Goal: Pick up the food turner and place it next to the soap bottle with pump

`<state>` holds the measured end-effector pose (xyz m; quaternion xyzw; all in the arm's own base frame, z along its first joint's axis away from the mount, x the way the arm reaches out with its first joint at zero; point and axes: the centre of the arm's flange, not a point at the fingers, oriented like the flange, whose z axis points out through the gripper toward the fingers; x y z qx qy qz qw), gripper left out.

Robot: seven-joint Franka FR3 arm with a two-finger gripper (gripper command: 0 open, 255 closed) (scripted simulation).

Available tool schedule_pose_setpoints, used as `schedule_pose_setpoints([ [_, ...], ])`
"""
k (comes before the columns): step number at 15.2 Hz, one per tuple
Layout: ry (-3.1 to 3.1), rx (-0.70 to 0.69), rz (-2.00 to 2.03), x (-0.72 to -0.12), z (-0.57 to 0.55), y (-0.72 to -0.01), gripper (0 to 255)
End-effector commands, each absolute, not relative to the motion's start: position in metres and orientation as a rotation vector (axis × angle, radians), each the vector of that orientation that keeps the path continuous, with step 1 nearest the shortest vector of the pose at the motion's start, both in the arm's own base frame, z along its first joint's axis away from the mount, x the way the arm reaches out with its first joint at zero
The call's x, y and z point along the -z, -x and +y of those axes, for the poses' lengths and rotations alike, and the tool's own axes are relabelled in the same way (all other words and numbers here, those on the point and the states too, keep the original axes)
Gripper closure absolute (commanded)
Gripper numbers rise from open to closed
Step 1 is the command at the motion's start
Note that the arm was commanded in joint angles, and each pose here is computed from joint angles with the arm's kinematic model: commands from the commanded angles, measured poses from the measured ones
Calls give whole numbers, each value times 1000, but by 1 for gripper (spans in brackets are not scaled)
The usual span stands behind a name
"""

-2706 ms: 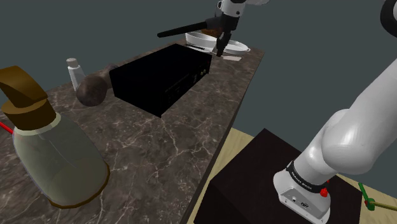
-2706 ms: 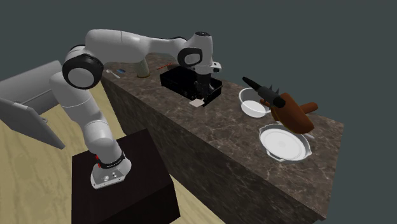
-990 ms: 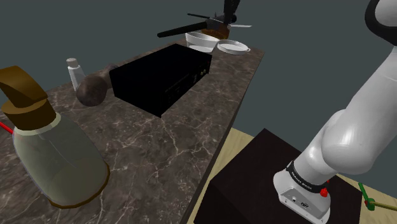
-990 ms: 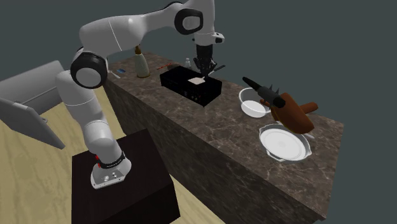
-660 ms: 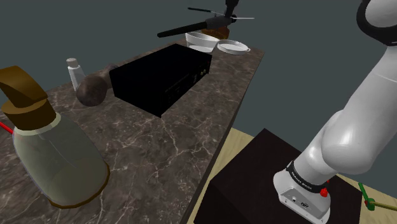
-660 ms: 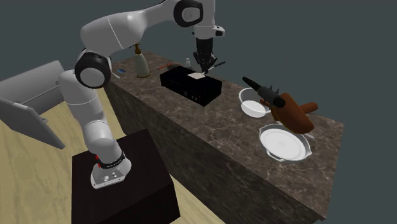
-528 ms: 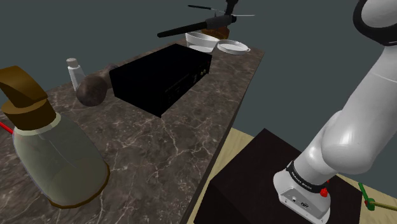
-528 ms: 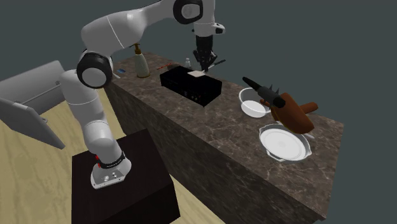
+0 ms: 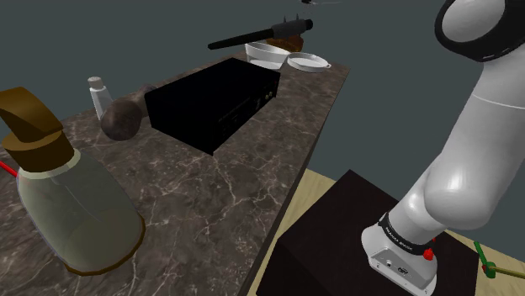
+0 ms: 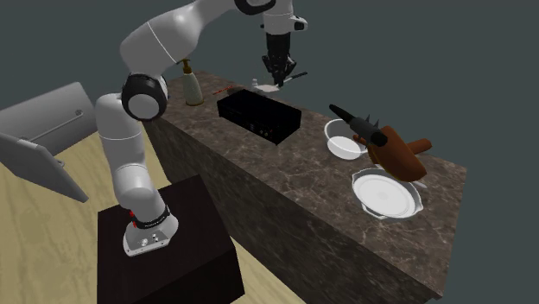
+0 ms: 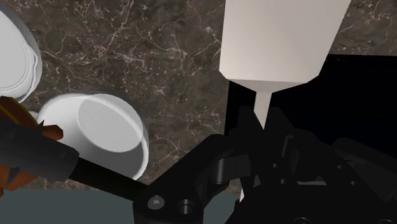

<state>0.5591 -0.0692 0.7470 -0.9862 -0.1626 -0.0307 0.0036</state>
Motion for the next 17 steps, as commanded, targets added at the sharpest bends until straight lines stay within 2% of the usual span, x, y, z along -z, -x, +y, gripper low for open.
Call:
schedule_pose_setpoints([
  [1, 3091, 95, -510, -757, -69, -559, 255],
  [17, 3091, 95, -510, -758, 109, -471, 255],
])
